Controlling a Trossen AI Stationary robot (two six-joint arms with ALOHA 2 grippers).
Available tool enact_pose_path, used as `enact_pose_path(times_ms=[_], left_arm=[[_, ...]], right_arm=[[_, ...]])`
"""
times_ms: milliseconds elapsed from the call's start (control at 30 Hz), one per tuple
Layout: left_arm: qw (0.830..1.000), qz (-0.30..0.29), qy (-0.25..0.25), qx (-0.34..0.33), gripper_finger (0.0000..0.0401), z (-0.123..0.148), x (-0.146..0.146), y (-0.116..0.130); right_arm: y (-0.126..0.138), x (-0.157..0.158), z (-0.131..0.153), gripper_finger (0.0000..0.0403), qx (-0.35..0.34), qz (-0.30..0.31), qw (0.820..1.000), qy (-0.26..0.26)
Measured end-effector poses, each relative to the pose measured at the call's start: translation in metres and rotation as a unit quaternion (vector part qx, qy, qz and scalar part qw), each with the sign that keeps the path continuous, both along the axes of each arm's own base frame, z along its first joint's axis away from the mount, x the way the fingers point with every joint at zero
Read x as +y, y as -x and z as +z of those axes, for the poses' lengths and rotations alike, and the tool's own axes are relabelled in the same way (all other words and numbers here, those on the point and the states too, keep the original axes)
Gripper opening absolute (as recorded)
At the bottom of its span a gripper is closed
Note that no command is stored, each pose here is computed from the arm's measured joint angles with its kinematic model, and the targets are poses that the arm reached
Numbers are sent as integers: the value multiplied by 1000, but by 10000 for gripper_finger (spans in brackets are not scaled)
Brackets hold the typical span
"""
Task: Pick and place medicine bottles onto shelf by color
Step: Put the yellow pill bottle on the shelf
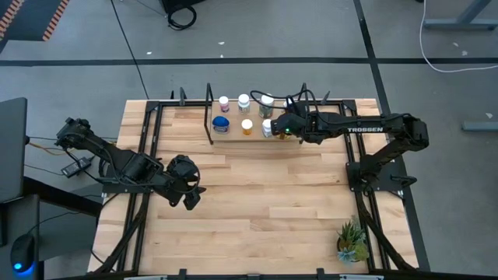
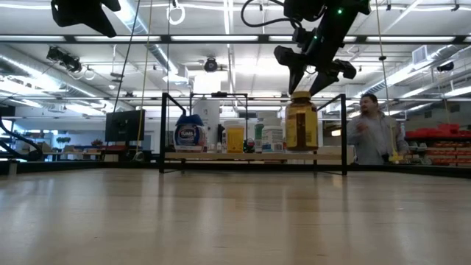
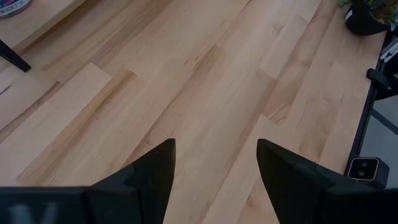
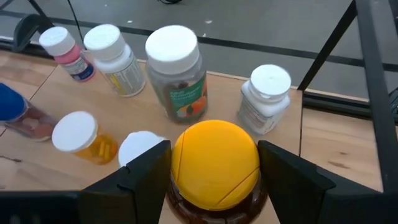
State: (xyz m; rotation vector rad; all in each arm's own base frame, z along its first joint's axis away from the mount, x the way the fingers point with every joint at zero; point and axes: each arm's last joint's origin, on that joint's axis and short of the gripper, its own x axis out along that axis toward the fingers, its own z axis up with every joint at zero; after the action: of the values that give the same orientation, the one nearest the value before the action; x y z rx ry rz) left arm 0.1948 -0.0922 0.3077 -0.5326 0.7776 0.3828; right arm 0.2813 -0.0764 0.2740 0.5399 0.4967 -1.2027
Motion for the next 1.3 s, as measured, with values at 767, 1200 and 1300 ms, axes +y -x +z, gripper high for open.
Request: enact_pose_path(times_ms=[767, 1200, 1300], left_arm=[[1000, 0, 1, -1, 231, 0, 0, 0], [1000, -1, 0, 0, 231, 0, 0, 0], [1000, -1, 0, 0, 231, 0, 0, 0]], right_arm=[[8, 5, 11, 244, -14, 44, 998, -39], [10, 1, 11, 244, 10, 44, 999, -16], [12, -4, 11, 244, 16, 32, 999, -9]])
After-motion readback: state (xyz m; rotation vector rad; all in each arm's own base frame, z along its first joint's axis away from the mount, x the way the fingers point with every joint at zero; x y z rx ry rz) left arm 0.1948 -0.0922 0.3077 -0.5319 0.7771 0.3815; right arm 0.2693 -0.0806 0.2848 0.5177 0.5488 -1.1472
